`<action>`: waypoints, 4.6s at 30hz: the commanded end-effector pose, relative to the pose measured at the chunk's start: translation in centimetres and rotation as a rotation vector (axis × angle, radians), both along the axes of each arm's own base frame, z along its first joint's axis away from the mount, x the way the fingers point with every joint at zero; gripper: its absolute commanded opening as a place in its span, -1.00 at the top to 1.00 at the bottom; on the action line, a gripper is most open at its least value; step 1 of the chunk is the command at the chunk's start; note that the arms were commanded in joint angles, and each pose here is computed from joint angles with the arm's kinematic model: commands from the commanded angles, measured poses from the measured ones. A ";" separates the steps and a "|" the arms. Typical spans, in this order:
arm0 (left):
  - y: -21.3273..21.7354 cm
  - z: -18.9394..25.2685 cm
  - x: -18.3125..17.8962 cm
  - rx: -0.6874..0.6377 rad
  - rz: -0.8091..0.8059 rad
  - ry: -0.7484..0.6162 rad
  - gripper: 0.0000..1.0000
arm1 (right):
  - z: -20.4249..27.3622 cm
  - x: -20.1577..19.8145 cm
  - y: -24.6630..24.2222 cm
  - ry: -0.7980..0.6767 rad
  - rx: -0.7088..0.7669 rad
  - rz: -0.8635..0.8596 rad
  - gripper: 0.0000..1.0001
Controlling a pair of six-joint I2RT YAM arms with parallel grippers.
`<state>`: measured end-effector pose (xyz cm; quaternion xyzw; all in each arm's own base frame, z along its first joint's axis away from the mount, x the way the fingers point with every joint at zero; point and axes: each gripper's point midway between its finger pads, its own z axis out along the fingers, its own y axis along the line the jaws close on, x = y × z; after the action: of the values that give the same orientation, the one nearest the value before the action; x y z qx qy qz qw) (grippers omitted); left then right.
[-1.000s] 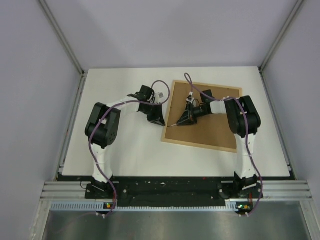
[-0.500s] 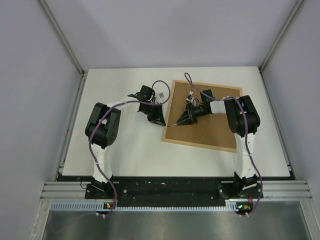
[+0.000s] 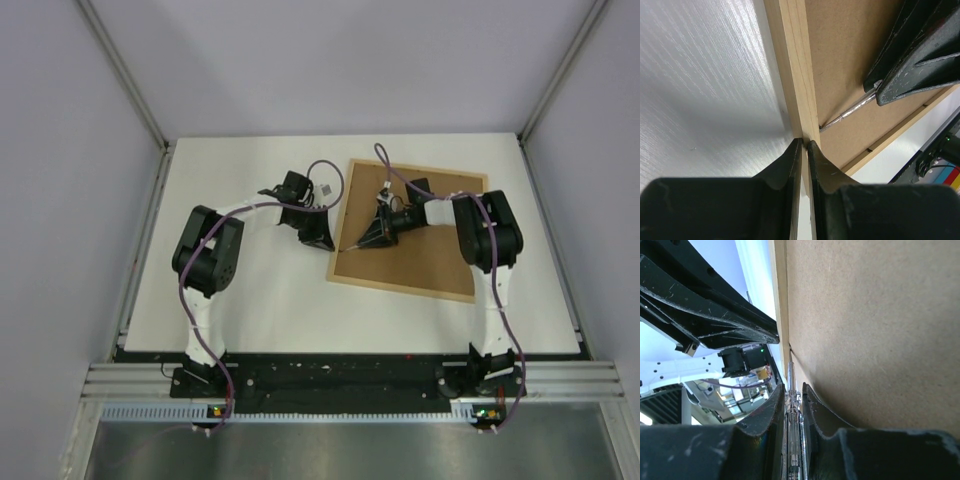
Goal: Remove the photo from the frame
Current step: Release the photo frame item from the photo frame, then adjust the photo frame item on the photo frame.
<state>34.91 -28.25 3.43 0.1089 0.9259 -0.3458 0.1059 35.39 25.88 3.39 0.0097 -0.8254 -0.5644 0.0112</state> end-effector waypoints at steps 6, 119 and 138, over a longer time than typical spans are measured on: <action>-0.7 -0.4 -1.2 0.003 -0.020 0.039 0.71 | 1.2 1.2 -1.8 -0.060 -0.072 -0.052 1.00; -0.2 5.1 0.8 0.356 0.000 -0.224 -0.04 | 3.8 7.3 -2.2 -0.325 -0.270 -0.134 1.00; 0.9 -1.1 0.0 0.504 -0.048 -0.150 0.00 | 7.5 13.2 0.1 -0.365 -0.118 -0.298 1.00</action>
<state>34.91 -27.63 2.70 0.1705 0.9698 -0.1113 0.1343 47.72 25.59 8.09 -0.0275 -0.8563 -0.4809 -0.1864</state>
